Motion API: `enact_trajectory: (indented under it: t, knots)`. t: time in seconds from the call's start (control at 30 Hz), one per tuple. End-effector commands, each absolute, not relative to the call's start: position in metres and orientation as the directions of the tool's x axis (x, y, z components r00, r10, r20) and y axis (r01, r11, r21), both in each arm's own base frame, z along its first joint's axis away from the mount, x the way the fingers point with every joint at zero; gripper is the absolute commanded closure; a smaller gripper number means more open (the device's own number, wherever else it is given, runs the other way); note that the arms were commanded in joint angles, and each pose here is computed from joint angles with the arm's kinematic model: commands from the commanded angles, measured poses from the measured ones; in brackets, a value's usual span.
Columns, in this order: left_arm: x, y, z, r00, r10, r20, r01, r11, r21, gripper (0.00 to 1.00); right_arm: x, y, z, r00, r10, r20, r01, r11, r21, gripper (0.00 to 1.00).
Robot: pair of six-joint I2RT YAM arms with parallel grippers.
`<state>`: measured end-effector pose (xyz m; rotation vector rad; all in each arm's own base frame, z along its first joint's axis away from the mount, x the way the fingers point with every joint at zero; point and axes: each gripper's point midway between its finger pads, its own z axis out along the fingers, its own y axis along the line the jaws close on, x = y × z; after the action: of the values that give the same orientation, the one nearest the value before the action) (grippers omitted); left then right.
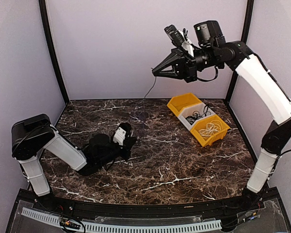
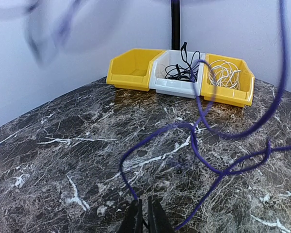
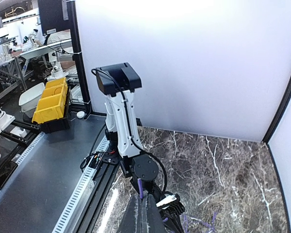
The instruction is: Untangle the cables
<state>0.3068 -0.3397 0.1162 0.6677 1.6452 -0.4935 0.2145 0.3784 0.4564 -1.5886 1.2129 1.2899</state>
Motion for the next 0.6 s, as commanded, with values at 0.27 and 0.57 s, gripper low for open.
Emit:
enact_trajectory:
  t: [0.27,0.57]
  knots:
    - [0.297,-0.296,0.113,-0.194,0.086,-0.977,0.563,0.825,-0.039,0.96,0.215,0.376,0.454,0.061,-0.215,-0.975,-0.967,-0.256,-0.004,1.0]
    - [0.256,-0.267,0.164,-0.222,0.016,-0.975,0.613,0.78,-0.127,0.7,0.259,0.408,0.401,-0.084,-0.305,-0.949,-0.982,-0.137,0.131,1.0]
